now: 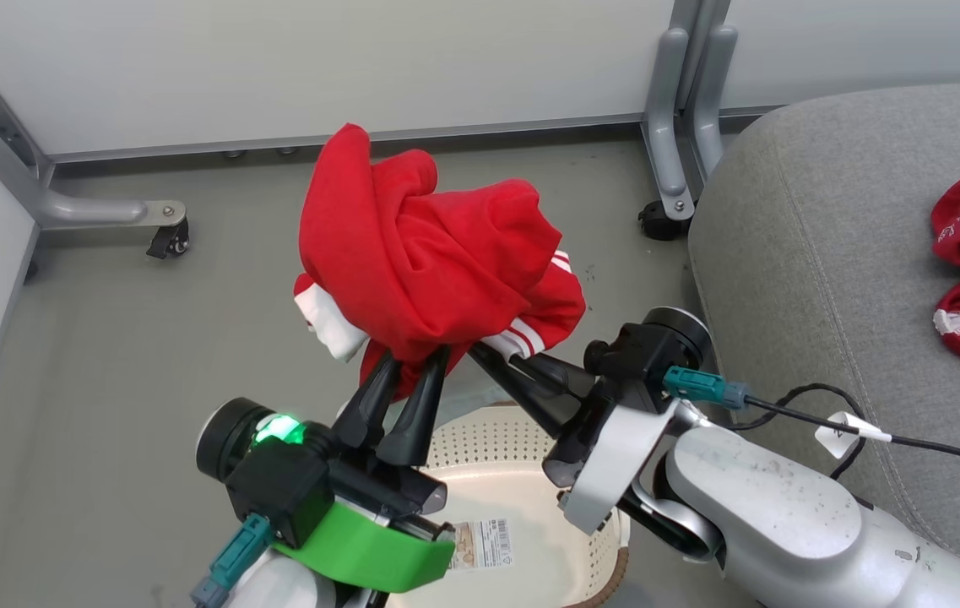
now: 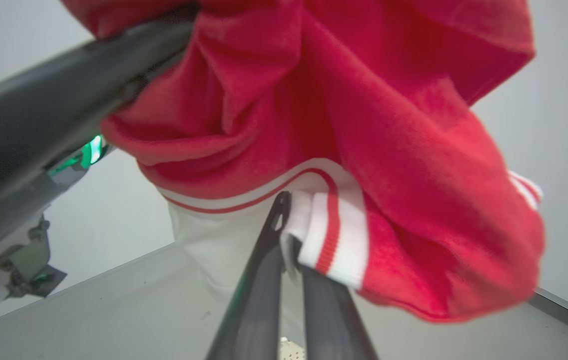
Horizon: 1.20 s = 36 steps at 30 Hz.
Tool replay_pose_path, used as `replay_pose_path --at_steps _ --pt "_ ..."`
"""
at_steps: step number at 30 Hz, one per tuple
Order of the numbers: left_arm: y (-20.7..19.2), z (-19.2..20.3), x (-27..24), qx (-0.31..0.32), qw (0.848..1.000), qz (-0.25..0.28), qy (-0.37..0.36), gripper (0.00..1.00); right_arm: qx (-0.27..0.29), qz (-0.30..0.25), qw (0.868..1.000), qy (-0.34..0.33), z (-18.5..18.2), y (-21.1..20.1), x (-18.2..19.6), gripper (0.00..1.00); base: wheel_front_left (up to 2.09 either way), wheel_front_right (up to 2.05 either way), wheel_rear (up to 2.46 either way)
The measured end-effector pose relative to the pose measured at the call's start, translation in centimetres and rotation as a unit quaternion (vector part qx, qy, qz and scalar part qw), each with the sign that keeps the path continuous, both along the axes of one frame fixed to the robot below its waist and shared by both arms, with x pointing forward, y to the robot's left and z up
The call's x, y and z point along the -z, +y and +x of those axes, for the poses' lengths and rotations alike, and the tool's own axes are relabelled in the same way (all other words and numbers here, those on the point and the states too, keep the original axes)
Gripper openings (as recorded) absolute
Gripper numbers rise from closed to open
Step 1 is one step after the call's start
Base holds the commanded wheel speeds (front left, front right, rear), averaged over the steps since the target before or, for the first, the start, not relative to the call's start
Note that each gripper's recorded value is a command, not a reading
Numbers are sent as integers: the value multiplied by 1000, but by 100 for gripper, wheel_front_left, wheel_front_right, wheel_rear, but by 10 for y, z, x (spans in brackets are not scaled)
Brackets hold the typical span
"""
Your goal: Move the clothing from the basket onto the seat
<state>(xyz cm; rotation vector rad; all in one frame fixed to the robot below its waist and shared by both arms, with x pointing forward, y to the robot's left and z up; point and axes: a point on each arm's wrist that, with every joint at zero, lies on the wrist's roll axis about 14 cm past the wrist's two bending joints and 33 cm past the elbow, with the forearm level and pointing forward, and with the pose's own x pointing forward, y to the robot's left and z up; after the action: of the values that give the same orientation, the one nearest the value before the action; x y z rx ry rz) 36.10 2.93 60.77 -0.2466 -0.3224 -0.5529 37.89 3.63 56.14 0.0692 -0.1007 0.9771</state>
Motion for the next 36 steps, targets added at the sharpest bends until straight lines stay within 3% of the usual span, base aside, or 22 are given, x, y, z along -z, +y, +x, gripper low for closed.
replay_pose_path --at_steps 6,7,8,9,19,27,36 --pt "1 1 3 -3 1000 6 3 0 3 3 1000 0 2 -2 -2 0 0 0 0" --pt "1 1 6 -2 1000 13 8 4 5 4 1000 -1 3 -2 -3 0 0 0 0" --pt "2 1 7 -6 1000 14 9 24 6 5 1000 -2 3 -3 -4 0 0 0 0" --pt "3 2 7 -9 1000 15 11 100 8 7 1000 -3 4 -4 -5 0 0 0 0" --pt "9 -2 29 -11 997 53 46 100 39 25 999 -21 18 -15 -20 0 0 0 0" --pt "7 -18 61 10 991 101 89 100 55 22 998 -9 21 -22 -10 0 0 0 0" --pt "-1 -30 78 32 986 116 115 100 78 11 997 6 22 -38 5 0 0 0 0"
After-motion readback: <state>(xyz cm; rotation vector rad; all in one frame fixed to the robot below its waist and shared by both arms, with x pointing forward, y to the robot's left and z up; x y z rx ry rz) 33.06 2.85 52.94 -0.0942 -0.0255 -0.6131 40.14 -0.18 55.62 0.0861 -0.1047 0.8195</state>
